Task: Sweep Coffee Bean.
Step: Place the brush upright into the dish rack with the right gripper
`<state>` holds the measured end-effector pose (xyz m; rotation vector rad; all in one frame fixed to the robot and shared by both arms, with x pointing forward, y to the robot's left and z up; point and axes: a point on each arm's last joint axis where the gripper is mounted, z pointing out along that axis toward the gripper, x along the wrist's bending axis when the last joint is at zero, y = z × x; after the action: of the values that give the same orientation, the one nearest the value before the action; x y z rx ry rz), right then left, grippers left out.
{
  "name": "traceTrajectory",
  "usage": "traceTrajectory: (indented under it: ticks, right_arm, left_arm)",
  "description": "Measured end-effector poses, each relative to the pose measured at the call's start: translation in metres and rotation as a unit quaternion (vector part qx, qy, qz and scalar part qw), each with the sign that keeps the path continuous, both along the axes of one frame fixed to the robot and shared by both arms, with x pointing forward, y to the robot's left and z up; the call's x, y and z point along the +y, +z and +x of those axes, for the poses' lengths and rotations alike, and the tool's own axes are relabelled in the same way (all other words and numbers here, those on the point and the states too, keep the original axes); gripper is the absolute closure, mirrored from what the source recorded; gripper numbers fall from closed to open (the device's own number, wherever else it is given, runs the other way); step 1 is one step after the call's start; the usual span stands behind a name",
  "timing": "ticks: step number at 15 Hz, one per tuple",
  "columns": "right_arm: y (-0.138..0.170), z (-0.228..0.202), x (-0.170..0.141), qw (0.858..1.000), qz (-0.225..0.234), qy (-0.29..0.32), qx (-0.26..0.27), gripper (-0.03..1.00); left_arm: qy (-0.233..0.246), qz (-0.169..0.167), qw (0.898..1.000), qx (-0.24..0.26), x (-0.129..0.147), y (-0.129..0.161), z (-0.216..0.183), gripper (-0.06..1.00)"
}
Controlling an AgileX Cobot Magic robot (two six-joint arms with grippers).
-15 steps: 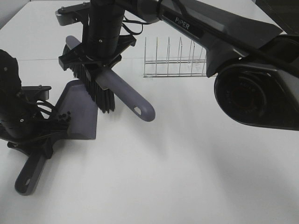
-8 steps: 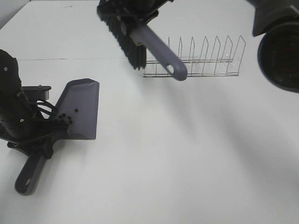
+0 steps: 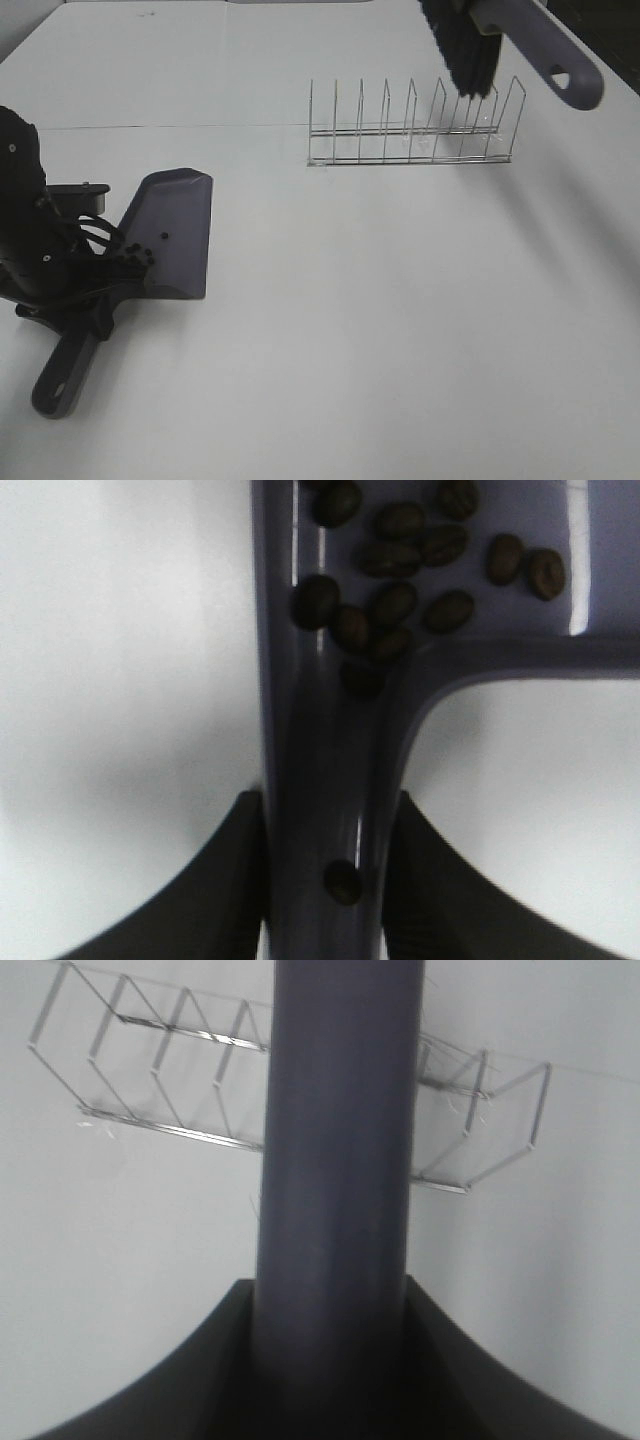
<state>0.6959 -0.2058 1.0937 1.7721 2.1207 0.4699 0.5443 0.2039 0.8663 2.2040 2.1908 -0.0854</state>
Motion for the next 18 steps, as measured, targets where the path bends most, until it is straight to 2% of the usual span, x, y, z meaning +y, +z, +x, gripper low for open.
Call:
traceTrajectory:
  ticks: [3, 8, 11, 18]
  right_arm:
    - [-0.033, -0.010, -0.041, 0.997, -0.018, -0.042, 0.070, 0.69]
    - [-0.090, -0.029, -0.055, 0.981, -0.061, -0.082, 0.165, 0.69]
    - [-0.101, -0.024, -0.066, 0.982, -0.064, -0.100, 0.150, 0.69]
    - [-0.139, -0.006, -0.064, 0.982, -0.065, -0.093, 0.152, 0.69]
  left_arm:
    - [0.000, 0.000, 1.000, 0.000, 0.000, 0.000, 0.000, 0.68]
    - [0.000, 0.000, 1.000, 0.000, 0.000, 0.000, 0.000, 0.68]
    - [0.000, 0.000, 1.000, 0.000, 0.000, 0.000, 0.000, 0.68]
    - [0.000, 0.000, 1.000, 0.000, 0.000, 0.000, 0.000, 0.68]
